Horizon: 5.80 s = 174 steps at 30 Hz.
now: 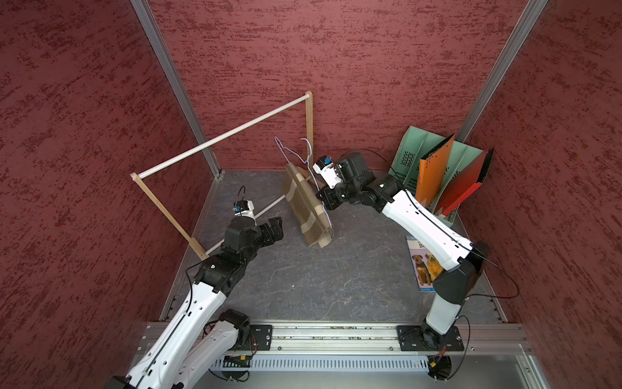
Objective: Hang the scarf on the hanger
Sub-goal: Place the hanger at the clothesline, then reset both arms
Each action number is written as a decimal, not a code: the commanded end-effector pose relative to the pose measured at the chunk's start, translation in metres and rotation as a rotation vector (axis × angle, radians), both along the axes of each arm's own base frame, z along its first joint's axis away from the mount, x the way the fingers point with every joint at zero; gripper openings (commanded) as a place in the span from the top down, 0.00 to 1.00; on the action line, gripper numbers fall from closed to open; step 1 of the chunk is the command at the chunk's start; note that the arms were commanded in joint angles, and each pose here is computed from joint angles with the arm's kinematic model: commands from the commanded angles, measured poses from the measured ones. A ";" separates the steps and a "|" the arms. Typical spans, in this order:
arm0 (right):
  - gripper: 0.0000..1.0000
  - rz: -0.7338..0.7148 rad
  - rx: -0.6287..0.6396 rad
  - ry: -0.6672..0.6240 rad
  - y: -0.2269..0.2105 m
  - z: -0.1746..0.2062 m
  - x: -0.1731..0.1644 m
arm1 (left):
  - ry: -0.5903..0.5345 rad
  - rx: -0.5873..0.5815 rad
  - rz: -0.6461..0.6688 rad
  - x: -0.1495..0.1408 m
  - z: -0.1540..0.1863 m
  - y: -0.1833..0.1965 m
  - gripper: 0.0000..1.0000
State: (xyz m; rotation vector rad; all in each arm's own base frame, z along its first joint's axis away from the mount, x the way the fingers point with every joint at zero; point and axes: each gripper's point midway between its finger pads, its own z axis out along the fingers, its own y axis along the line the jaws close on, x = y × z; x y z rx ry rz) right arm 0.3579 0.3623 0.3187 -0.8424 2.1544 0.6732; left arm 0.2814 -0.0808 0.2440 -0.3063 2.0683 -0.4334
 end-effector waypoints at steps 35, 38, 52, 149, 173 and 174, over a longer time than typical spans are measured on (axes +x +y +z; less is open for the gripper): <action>1.00 0.192 0.228 -0.208 0.092 0.078 0.016 | -0.442 -0.456 -0.224 0.061 0.183 -0.030 0.23; 1.00 0.199 0.240 -0.203 0.091 0.082 0.011 | -0.448 -0.463 -0.234 0.070 0.187 -0.031 0.29; 1.00 0.238 0.279 -0.203 0.098 0.095 -0.010 | -0.407 -0.492 -0.289 0.091 0.180 -0.044 0.51; 0.26 0.073 0.227 -0.236 0.013 0.069 -0.025 | -0.218 -0.713 0.038 0.155 0.131 0.019 0.33; 0.03 -0.478 0.119 -0.305 -0.221 0.047 -0.012 | -0.205 -0.195 0.123 -0.008 0.067 0.042 0.12; 0.02 -0.530 0.123 -0.316 -0.235 0.043 -0.011 | -0.213 -0.166 0.165 -0.013 0.064 0.051 0.12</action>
